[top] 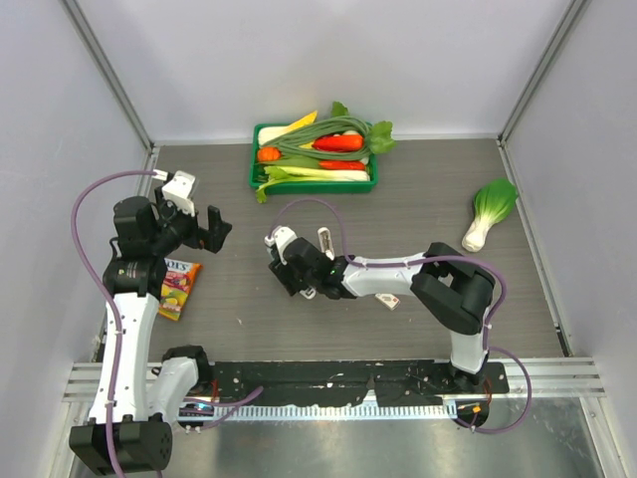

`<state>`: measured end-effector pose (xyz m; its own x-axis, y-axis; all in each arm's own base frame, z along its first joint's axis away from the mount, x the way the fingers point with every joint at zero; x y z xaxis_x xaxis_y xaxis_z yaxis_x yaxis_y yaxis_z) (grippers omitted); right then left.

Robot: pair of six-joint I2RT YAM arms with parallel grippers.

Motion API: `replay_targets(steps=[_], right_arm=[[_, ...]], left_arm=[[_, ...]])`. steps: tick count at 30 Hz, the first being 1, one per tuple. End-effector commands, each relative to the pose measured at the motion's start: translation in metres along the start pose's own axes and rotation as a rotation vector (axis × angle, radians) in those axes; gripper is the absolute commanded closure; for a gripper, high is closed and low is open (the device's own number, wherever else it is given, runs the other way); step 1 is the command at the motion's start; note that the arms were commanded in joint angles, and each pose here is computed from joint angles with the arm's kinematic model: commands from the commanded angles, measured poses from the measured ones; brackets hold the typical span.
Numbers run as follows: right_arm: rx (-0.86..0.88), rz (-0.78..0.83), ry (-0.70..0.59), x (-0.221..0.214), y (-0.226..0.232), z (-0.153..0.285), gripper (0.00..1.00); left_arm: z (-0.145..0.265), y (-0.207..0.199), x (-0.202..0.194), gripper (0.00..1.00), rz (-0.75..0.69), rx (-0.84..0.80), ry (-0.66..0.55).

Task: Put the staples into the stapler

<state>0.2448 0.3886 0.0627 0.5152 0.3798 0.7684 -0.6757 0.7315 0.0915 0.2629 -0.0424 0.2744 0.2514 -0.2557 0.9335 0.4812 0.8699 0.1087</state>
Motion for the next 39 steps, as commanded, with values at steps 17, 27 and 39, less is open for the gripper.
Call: replay_targets(steps=[17,27,39], right_arm=[[0.448,0.370,0.032,0.034,0.027,0.126,0.30],[0.173,0.282,0.222,-0.036,-0.118,0.193,0.29],[0.063,0.139,0.350,-0.087,-0.154,0.168,0.28]], left_arm=[[0.006,-0.007,0.009,0.00,-0.045,-0.042,-0.044],[0.001,-0.030,0.016,0.00,-0.050,-0.203,-0.060],[-0.030,-0.062,0.051,0.00,-0.087,-0.319,-0.058]])
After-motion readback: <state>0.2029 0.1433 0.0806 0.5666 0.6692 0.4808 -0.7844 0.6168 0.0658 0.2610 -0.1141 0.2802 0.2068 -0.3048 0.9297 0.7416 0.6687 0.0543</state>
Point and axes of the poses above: each gripper's point midway between its finger pads, its own z axis back along the fingers, its own y axis along the line the jaws close on, x = y × z, the point moved 3 cm from there along z, back along the fingers, and after that the axes turned 8 degrees about -z, right-handed, at the moved point
